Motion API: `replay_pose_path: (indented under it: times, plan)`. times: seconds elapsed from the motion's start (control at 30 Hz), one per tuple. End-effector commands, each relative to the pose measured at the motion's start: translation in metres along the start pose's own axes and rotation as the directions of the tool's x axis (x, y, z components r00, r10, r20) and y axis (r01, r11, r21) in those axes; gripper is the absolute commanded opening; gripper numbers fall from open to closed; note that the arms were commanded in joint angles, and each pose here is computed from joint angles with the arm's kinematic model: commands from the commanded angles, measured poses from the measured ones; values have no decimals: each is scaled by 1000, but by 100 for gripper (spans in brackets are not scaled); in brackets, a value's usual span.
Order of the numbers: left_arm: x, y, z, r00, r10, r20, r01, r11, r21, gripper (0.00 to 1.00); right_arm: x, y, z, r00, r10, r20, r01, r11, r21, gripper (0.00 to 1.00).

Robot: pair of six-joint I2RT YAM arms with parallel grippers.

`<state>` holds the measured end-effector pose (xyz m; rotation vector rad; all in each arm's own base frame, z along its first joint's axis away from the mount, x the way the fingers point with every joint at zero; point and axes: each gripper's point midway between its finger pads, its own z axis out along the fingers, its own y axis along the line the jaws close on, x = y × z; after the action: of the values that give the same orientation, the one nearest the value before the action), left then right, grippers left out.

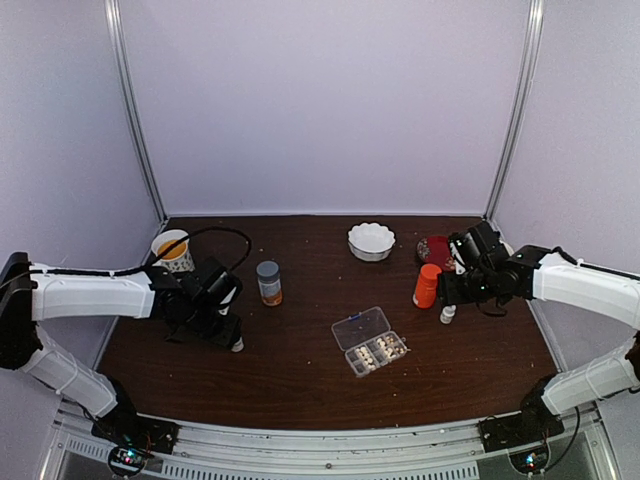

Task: Sort the pills into containers
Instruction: Pick up the pill bottle from the center of the board.

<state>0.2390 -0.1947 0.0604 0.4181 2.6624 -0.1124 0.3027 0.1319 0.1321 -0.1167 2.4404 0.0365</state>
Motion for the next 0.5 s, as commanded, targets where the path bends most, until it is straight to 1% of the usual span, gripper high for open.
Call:
replay_pose_path:
  times: [0.0,0.1,0.23,0.3,0.43,0.47]
  plan:
    - [-11,-5,-2,1000,-8,18,8,1000,-4,49,-9,0,-4,1000,-7,19,7,1000,19,66]
    - [-11,-6,-1,1000,-4,18,4,1000,-6,40,-9,2,-2,1000,-10,14,10,1000,13,66]
    - [-14,-8,-2,1000,-2,24,2,1000,-5,41,-8,4,0,1000,-15,7,15,1000,10,66]
    - [-15,-8,-1,1000,2,23,-2,1000,-7,38,-6,5,2,1000,-18,0,18,1000,11,66]
    - [-17,-10,-1,1000,4,26,-4,1000,-7,37,-5,6,3,1000,-22,-1,22,1000,5,66]
    - [-17,-10,-2,1000,5,27,-5,1000,-5,35,-6,7,3,1000,-22,0,22,1000,4,66]
